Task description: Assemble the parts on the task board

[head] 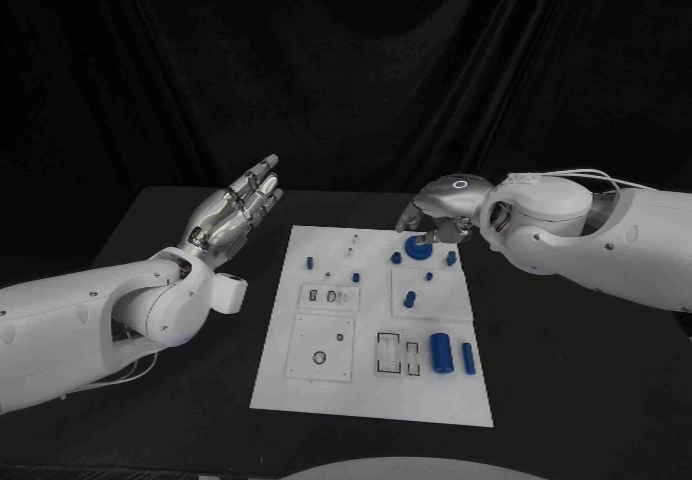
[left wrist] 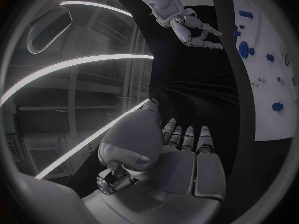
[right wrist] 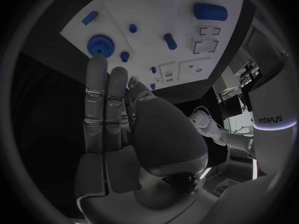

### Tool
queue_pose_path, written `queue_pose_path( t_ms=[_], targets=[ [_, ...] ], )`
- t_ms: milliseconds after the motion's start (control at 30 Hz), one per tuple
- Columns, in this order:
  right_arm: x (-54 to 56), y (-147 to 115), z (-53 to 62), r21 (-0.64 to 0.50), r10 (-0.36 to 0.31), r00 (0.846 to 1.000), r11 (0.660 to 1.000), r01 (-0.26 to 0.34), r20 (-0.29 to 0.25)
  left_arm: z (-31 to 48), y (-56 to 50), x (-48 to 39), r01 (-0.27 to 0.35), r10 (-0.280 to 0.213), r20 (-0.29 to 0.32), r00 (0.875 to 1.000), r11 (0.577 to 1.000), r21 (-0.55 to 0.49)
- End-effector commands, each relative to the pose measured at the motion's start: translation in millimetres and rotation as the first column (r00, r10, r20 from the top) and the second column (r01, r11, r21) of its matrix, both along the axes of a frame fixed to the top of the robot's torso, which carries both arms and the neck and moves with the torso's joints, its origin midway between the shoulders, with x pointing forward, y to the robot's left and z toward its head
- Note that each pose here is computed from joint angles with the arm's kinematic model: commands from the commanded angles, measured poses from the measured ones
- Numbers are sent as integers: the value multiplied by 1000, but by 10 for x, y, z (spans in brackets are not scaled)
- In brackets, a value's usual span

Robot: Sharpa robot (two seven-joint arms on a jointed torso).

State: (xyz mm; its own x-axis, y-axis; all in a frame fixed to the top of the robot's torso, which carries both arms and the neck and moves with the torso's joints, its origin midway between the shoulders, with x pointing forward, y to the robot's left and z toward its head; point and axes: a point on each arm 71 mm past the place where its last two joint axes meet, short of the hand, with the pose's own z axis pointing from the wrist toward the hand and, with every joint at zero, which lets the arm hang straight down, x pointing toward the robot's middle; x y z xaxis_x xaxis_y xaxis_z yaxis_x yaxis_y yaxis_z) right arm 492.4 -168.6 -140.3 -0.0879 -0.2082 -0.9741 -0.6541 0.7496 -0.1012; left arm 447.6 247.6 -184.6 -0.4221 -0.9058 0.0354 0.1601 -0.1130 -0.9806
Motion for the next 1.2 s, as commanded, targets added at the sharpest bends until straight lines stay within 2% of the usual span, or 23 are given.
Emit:
queue_pose_path(
  t_ms=[33, 167, 300, 700, 1200],
  targets=[
    [47, 3, 3, -75, -20, 998, 997, 25, 59, 116, 8, -20, 3, 2, 111, 994, 999, -45],
    [90, 51, 13, -46, -8, 995, 999, 12, 95, 132, 25, -32, 4, 2, 113, 994, 999, -47],
    [127, 75, 0, -40, -6, 994, 999, 11, 106, 136, 16, -29, 9, -4, 111, 994, 999, -49],
    [193, 80, -105, -47, -8, 995, 999, 12, 96, 132, 16, -8, 16, -10, 108, 994, 999, -49],
    [182, 10, -180, -79, -21, 998, 997, 25, 56, 126, -1, 7, 26, -21, 105, 994, 998, -51]
  ],
)
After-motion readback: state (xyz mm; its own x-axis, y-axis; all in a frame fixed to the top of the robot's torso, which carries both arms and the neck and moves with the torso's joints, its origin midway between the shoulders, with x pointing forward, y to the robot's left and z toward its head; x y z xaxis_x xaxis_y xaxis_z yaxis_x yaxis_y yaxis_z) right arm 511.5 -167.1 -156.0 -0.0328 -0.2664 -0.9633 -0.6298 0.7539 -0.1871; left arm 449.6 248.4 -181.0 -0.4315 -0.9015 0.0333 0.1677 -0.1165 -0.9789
